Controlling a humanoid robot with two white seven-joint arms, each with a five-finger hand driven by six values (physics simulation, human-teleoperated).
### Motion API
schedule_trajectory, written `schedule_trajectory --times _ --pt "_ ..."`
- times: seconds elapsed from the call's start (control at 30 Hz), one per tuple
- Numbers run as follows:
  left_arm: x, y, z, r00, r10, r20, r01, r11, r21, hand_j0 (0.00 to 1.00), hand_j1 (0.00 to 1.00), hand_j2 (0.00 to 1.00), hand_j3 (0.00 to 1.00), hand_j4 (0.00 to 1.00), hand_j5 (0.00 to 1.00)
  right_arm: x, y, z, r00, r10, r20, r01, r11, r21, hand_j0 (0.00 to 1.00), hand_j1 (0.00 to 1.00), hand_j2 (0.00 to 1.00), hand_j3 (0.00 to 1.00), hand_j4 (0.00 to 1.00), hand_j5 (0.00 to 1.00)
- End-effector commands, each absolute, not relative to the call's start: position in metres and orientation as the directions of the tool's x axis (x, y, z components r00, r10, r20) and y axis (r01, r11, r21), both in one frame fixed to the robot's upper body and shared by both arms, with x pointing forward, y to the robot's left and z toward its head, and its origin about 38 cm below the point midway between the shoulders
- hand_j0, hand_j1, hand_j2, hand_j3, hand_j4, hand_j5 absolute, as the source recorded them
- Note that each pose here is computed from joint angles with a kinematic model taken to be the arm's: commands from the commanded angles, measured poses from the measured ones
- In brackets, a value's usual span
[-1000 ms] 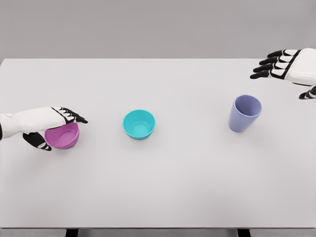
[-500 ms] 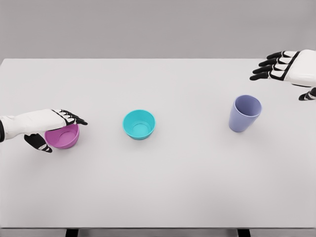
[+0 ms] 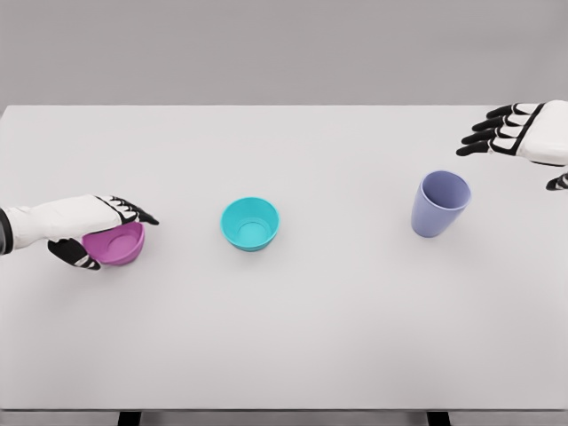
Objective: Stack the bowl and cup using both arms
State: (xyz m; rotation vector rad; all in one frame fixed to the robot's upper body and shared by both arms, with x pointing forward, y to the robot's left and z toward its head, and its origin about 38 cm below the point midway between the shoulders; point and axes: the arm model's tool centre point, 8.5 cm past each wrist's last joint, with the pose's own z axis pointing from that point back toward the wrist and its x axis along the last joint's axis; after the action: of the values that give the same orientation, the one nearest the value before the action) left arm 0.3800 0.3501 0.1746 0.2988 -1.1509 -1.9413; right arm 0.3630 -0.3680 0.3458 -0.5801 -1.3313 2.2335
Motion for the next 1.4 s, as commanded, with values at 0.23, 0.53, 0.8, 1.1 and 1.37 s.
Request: schedule_trajectory --times 0.23,0.53,0.8,1.1,1.37 --pt "0.380 0.348 0.178 -0.623 -0.754 0.211 0.539 -0.218 0.813 0.74 0.74 0.74 0.74 0.74 0.74 0.363 -0.369 0.347 -0.796 0.595 -0.115 -0.182 -0.416 -0.891 1.00 1.00 1.00 1.00 1.00 1.00" --pt "0.381 0.336 0.199 -0.670 -0.721 0.177 0.484 -0.242 0.841 0.71 0.71 0.71 0.71 0.71 0.71 0.362 -0.371 0.348 -0.793 0.598 -0.117 -0.184 -0.419 -0.889 1.00 1.00 1.00 1.00 1.00 1.00" --pt "0.380 0.319 0.218 -0.716 -0.682 0.146 0.424 -0.260 0.868 0.70 0.70 0.70 0.70 0.70 0.70 0.363 -0.369 0.347 -0.796 0.595 -0.113 -0.184 -0.415 -0.891 1.00 1.00 1.00 1.00 1.00 1.00" --pt "0.383 0.309 0.229 -0.761 -0.637 0.126 0.373 -0.271 0.887 0.70 0.70 0.70 0.70 0.70 0.70 0.364 -0.368 0.347 -0.797 0.594 -0.114 -0.179 -0.412 -0.893 1.00 1.00 1.00 1.00 1.00 1.00" --pt "0.389 0.287 0.233 -0.789 -0.601 0.128 0.342 -0.258 0.904 0.70 0.70 0.70 0.70 0.70 0.70 0.366 -0.366 0.344 -0.799 0.591 -0.109 -0.179 -0.408 -0.895 1.00 1.00 1.00 1.00 1.00 1.00"
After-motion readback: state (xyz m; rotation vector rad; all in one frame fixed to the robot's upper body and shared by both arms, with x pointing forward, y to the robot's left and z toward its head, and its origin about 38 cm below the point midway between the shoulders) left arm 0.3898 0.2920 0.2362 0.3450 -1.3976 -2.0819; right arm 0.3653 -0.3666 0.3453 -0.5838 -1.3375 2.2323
